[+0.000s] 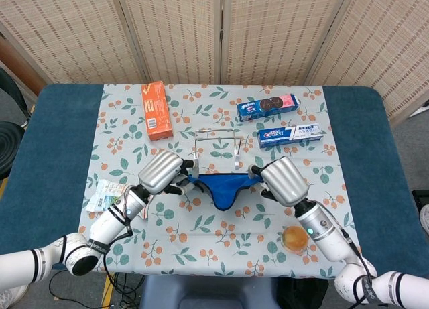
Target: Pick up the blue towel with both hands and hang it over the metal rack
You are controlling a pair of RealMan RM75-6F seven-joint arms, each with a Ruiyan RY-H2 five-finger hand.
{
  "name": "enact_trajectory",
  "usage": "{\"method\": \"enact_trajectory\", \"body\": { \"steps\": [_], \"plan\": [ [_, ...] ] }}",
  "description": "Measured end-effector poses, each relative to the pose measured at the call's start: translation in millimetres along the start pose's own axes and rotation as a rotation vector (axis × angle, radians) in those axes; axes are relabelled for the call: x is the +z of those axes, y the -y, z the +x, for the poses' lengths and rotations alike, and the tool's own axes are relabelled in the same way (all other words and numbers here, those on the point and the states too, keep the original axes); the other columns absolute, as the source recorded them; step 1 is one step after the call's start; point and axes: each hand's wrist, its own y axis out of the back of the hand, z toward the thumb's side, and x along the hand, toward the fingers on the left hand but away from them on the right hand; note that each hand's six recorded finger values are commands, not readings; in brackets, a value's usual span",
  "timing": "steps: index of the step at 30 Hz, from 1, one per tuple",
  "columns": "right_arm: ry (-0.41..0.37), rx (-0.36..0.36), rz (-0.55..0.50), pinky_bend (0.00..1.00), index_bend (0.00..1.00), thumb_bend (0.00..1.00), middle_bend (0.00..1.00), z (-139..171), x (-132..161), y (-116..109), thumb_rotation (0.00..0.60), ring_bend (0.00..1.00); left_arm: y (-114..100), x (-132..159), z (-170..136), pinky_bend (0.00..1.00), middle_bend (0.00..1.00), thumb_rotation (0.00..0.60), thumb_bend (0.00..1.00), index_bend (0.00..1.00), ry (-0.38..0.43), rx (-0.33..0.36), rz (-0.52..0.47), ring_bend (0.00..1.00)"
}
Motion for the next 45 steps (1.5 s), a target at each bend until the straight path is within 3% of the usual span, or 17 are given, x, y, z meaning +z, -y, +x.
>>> {"method": "enact_trajectory", "body": {
  "steps": [9,18,28,45],
  "plan": [
    [0.065,-0.036,0.010,0.96,0.68,0.45,0.90,-24,-17,-16,0.600,0.88,-15,3,32,1.00,1.00,0.600,0.39,0.63,-0.052,0.021,-0.005,0.94],
    [0.142,-0.043,0.065,0.96,0.68,0.45,0.90,-52,-40,-24,0.600,0.88,-27,-12,57,1.00,1.00,0.600,0.38,0.62,-0.157,0.058,0.011,0.94],
    [0.206,-0.037,0.071,0.96,0.68,0.45,0.90,-84,-51,-20,0.600,0.88,-49,-42,72,1.00,1.00,0.600,0.39,0.62,-0.280,0.132,0.039,0.94],
    [0.274,-0.025,0.105,0.96,0.68,0.45,0.89,-122,-55,-12,0.600,0.88,-75,-75,84,1.00,1.00,0.600,0.38,0.62,-0.402,0.195,0.102,0.93]
  ]
}}
